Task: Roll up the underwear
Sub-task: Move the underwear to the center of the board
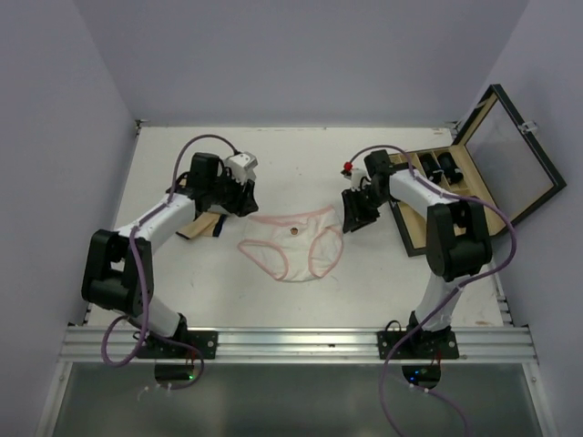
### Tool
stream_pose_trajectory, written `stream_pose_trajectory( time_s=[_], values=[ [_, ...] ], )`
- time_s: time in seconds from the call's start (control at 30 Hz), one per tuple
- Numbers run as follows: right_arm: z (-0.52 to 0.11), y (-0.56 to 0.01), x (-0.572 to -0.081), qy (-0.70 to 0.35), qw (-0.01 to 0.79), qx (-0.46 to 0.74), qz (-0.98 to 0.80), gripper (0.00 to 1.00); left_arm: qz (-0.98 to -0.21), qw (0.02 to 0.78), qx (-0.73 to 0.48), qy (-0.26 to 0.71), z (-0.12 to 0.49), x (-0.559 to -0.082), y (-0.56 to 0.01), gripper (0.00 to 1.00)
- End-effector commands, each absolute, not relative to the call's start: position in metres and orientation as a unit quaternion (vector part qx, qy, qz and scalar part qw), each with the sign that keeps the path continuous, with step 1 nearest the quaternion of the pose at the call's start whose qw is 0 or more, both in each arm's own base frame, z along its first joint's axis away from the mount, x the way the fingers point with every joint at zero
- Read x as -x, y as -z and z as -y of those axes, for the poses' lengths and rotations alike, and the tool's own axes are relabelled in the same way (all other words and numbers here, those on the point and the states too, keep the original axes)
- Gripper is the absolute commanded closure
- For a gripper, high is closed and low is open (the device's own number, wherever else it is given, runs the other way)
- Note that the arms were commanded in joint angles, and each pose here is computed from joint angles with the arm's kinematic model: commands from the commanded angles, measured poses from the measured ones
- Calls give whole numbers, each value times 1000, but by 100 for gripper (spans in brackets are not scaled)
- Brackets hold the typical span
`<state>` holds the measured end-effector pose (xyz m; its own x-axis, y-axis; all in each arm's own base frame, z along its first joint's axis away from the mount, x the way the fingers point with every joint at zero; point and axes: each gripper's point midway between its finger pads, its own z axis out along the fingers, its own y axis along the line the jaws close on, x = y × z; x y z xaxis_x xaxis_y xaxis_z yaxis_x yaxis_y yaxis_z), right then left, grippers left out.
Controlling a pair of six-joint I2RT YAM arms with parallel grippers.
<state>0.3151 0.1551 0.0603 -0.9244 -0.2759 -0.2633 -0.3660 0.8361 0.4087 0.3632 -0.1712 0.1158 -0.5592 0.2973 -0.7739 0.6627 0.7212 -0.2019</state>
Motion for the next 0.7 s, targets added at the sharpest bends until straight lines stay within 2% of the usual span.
stream_pose_trajectory(
  time_s=[0.0,0.2,0.6,0.67],
  values=[
    [-161,-53,-339,-225,126,157,-953,65,-854,366,-281,241,177,-367,-103,49],
    [-168,-44,-347,-233,113,126,-958,60,-870,329,-279,240,179,-365,-76,51],
    [-170,-22,-336,-236,50,98,-965,60,-885,301,-283,216,169,-358,-53,52],
    [-171,-27,-339,-237,53,91,-966,52,-886,299,-283,213,167,-356,-52,52]
  ],
)
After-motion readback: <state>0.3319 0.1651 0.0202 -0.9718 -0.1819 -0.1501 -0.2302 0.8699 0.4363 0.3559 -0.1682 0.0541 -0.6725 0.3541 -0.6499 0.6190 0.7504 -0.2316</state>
